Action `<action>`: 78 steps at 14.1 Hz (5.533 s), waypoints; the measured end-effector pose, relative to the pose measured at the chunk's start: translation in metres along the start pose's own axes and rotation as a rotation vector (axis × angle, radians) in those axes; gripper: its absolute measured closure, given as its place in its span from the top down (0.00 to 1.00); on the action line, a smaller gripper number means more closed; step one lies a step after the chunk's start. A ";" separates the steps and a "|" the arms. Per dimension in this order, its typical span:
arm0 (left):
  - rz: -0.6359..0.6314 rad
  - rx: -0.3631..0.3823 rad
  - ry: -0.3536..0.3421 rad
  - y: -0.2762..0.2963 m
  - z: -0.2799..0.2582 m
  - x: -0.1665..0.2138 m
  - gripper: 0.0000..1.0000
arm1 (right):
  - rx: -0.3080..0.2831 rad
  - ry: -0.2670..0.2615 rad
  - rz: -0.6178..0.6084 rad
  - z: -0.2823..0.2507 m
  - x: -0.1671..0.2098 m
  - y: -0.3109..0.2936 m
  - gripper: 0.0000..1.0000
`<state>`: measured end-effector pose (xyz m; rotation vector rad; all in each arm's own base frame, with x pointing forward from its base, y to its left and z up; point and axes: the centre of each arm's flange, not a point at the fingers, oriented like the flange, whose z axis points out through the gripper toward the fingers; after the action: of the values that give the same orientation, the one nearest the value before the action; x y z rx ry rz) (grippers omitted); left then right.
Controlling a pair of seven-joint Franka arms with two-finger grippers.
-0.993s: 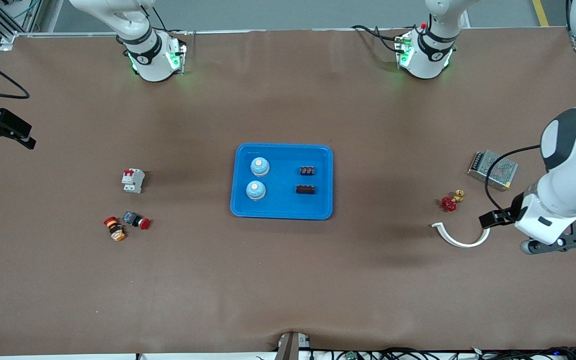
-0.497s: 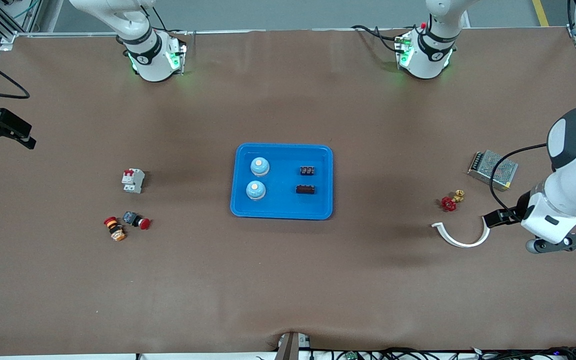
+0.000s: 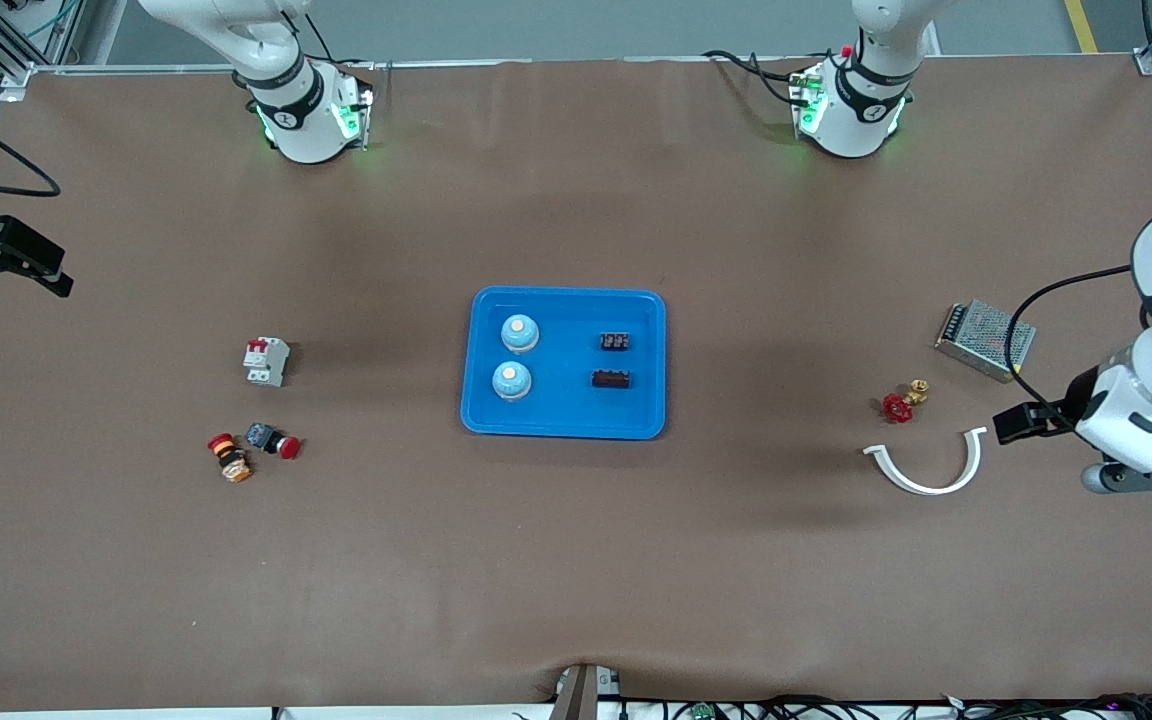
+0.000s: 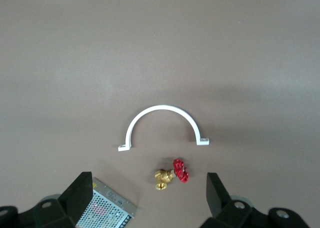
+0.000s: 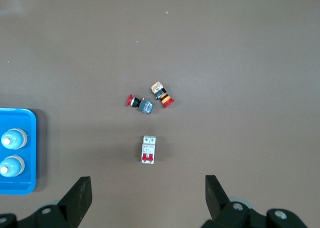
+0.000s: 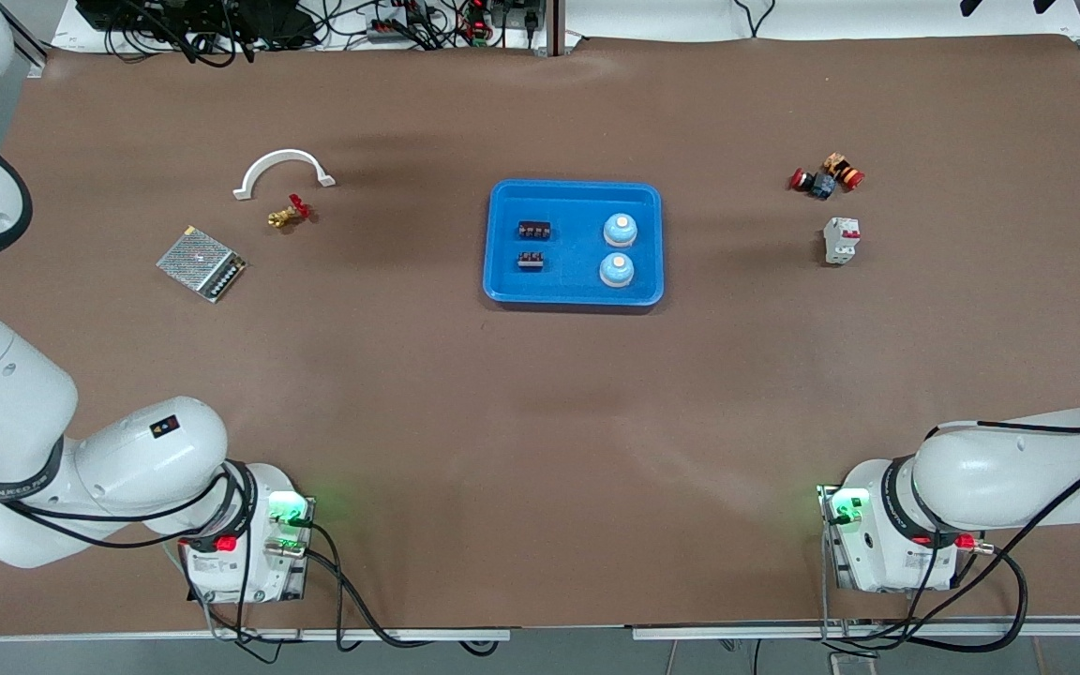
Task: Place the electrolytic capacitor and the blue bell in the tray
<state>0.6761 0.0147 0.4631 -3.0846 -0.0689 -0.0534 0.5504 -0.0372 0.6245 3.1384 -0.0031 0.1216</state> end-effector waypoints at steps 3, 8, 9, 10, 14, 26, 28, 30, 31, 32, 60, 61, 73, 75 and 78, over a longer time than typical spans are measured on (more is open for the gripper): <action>0.013 -0.020 0.007 -0.018 -0.022 -0.006 1.00 | 0.001 -0.014 -0.001 0.001 -0.001 -0.001 1.00; 0.023 -0.003 -0.005 -0.004 -0.057 -0.023 1.00 | 0.001 -0.015 -0.002 0.001 -0.001 -0.001 1.00; 0.021 -0.007 -0.008 -0.002 -0.063 -0.026 1.00 | 0.001 -0.015 -0.002 0.001 -0.001 -0.001 1.00; 0.022 -0.009 -0.015 -0.001 -0.070 -0.031 1.00 | 0.001 -0.016 -0.002 0.002 -0.002 -0.001 1.00; 0.040 0.002 -0.034 0.004 -0.102 -0.052 1.00 | 0.001 -0.016 -0.002 0.002 -0.002 -0.001 1.00; 0.113 -0.053 0.010 0.004 -0.154 -0.083 1.00 | 0.001 -0.016 -0.004 0.002 -0.002 -0.002 1.00; 0.090 -0.058 0.013 0.005 -0.159 -0.085 1.00 | 0.001 -0.016 -0.004 0.002 -0.002 -0.002 1.00; 0.082 -0.058 -0.002 0.006 -0.158 -0.088 1.00 | 0.001 -0.016 -0.004 0.002 -0.002 -0.002 1.00; 0.080 -0.059 -0.004 0.006 -0.158 -0.088 1.00 | 0.001 -0.016 -0.004 0.002 -0.002 -0.002 1.00; 0.077 -0.059 -0.004 0.005 -0.158 -0.088 1.00 | 0.001 -0.016 -0.004 0.002 -0.002 -0.002 1.00; 0.091 -0.062 0.007 0.025 -0.177 -0.101 1.00 | 0.001 -0.016 0.001 0.002 -0.002 0.002 1.00; 0.088 -0.062 0.007 0.025 -0.177 -0.101 1.00 | 0.001 -0.016 0.001 0.002 -0.002 0.002 1.00; 0.087 -0.063 0.016 0.025 -0.180 -0.101 1.00 | 0.001 -0.016 0.023 0.002 -0.001 -0.004 1.00; 0.081 -0.063 0.020 0.021 -0.182 -0.101 1.00 | 0.001 -0.016 0.024 0.002 -0.001 -0.003 1.00; 0.077 -0.063 0.037 0.018 -0.189 -0.101 1.00 | 0.001 -0.016 0.024 0.002 -0.001 -0.003 1.00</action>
<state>0.5695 -0.0188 0.6469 -3.1443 0.0541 -0.1107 0.5491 -0.0341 0.6228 3.1406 -0.0408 0.0961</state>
